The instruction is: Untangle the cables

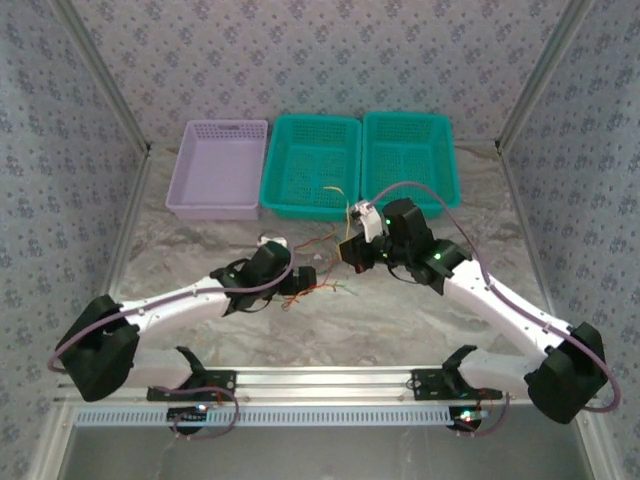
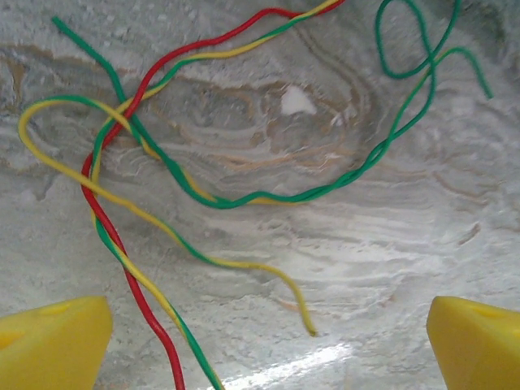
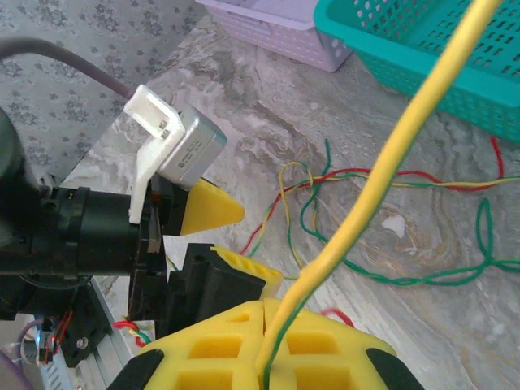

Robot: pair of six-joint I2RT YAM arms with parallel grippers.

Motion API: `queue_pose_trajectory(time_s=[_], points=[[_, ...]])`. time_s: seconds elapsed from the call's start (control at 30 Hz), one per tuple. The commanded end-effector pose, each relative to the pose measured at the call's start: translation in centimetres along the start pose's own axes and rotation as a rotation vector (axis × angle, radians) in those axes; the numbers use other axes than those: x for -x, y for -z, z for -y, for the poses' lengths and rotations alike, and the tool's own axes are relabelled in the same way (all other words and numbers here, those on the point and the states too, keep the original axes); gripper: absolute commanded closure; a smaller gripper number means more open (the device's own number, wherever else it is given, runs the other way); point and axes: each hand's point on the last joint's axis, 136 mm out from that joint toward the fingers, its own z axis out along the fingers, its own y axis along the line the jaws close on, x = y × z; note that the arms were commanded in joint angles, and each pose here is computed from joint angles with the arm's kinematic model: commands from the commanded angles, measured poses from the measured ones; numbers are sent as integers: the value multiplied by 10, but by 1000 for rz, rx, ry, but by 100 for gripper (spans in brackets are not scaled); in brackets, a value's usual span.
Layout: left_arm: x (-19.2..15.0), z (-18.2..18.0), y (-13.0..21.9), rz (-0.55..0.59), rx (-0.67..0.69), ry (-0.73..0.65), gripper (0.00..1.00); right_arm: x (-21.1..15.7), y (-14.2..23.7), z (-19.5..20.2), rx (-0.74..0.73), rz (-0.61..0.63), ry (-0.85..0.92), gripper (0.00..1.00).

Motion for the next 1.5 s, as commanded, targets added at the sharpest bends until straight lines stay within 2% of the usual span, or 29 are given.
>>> queue_pose_trajectory(time_s=[0.0,0.2,0.43,0.67,1.0,1.13,1.33,1.47], points=[[-3,2,-4,4,-9,10,0,2,14,5,-58,21,24,100],[-7,-6,-6,-1,20,2,0,8,35,20,-181,68,21,100],[-5,-13,2,26,39,-5,0,8,54,25,-219,116,-4,100],[-2,-11,17,88,-24,7,0,13,72,28,-261,162,-32,100],[-29,-17,-3,14,-50,37,0,12,87,43,-349,207,-114,100],[-34,-13,-13,-21,-48,26,0,18,99,39,-328,256,-162,100],[-32,-16,-16,0,-13,23,0,23,111,36,-326,268,-217,100],[-37,-16,-23,-37,8,8,0,27,120,33,-314,281,-250,100]])
